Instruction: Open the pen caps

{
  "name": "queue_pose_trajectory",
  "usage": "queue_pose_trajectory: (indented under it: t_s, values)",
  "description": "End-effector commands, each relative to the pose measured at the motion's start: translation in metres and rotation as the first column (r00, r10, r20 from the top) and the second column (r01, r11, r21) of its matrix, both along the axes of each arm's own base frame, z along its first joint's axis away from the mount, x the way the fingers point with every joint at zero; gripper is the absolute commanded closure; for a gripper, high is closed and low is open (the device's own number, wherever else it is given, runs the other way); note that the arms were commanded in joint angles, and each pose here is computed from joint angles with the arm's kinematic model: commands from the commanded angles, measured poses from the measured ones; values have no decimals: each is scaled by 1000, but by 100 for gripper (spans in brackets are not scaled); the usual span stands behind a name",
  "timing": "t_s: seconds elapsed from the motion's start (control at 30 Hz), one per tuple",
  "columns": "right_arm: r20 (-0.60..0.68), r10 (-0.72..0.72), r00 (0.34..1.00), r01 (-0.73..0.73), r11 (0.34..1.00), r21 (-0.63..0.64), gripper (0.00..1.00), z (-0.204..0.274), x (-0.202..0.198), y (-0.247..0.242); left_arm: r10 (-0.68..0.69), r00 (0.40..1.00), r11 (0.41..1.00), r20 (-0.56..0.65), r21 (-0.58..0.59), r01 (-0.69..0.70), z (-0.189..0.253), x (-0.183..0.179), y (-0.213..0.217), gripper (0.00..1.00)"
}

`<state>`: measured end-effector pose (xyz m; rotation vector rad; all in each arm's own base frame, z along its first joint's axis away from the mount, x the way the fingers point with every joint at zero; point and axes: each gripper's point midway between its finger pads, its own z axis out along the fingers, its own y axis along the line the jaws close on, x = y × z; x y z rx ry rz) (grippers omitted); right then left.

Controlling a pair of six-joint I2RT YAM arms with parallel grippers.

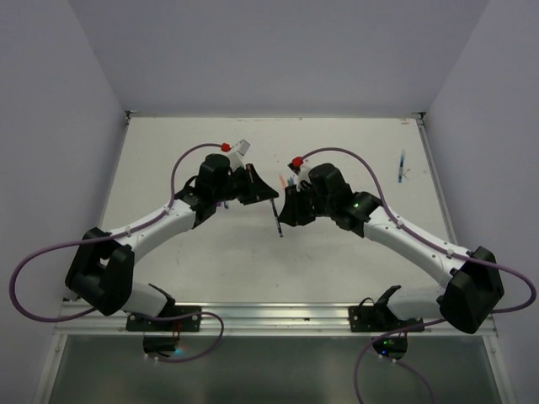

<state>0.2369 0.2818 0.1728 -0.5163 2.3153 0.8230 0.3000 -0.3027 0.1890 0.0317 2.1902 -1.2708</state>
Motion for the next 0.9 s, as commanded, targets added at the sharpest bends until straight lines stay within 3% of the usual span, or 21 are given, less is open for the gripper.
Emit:
queue_pose_trajectory:
  t_s: [0.0,0.5,0.6,0.67,0.8,0.87]
  values:
    - [69,-20,997,18,1000,25,69,18,16,6,-22,1000,1000,-11,-10,22,-7,-2,2,100]
    - [35,18,999,-20,997,74,70,10,22,33,-40,999,997,-28,-69,38,-1,-3,-5,100]
    - [17,23,1000,-24,997,68,78,0,18,35,-48,998,994,-34,-97,45,1,-3,-8,100]
    - [6,27,1000,-28,998,63,100,-7,13,37,-40,998,994,-40,-101,36,1,0,-8,100]
    - [13,1,1000,-1,999,-41,100,-27,8,33,39,997,998,-64,-51,-42,-6,17,8,100]
    - [9,-6,1000,7,993,-116,100,-39,6,29,108,994,992,-14,64,-107,-19,38,24,100]
